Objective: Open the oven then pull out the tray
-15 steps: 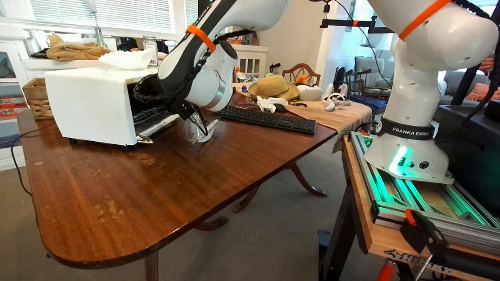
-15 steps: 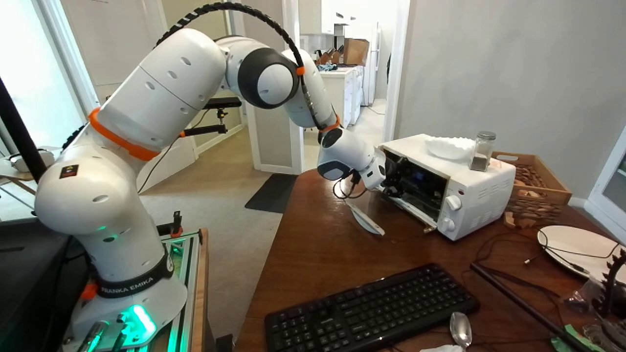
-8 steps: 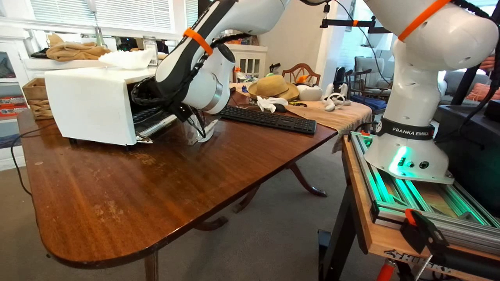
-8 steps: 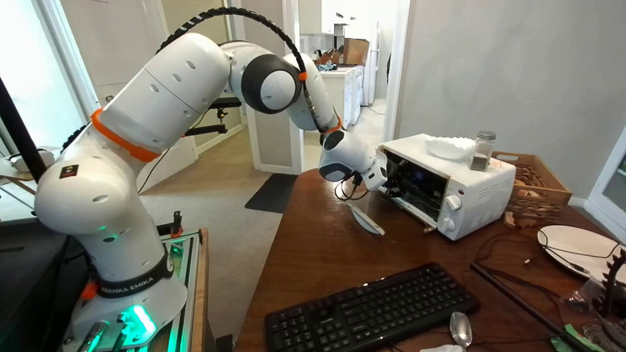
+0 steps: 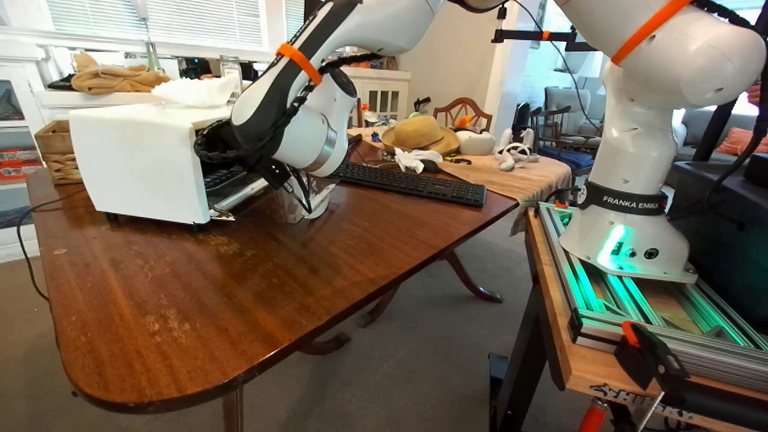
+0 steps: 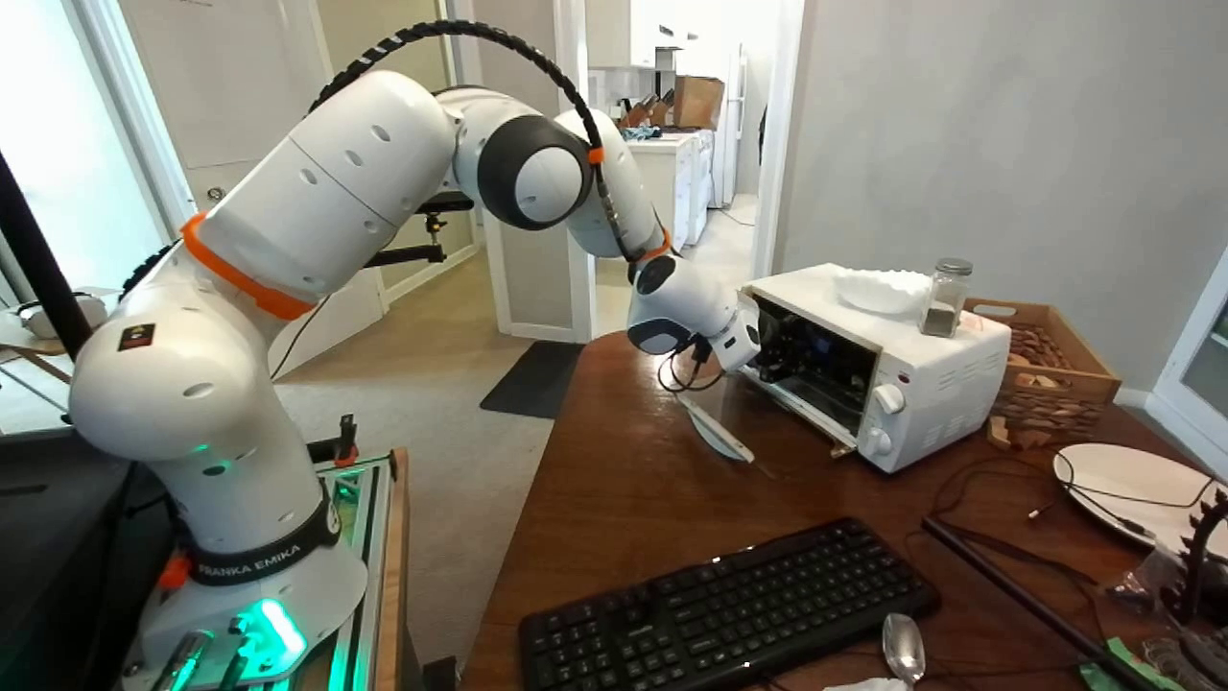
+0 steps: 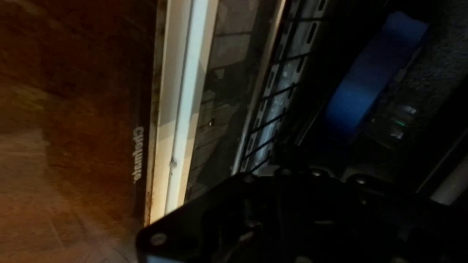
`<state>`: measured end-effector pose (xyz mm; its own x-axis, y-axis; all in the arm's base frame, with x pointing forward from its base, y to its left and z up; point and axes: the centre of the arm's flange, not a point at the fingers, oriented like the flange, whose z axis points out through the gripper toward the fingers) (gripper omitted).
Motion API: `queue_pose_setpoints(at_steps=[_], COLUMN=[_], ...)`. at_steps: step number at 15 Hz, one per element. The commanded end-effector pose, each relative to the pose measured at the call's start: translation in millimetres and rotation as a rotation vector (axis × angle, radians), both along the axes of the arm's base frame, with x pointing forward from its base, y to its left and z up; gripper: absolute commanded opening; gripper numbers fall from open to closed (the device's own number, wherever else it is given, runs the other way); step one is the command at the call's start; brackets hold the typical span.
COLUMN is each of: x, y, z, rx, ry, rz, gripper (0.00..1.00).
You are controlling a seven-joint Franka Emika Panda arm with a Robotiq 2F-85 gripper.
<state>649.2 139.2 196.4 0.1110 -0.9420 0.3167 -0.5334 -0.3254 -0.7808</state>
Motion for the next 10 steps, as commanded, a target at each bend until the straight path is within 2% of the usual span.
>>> queue_pose_setpoints(at_steps=[1,7,8,10], x=[-4.2,-17.0,-18.3,-22.4], y=[12.4,29.8,29.4,29.0], z=[-9.9,-15.8,-14.9,-12.6], rx=[-0.002,0.009,0.005,0.001], ry=[-0.006,0.000,-0.004,-0.013], rz=[0.008,0.019,0.014,0.002], gripper=[0.00,0.00,0.26,0.33])
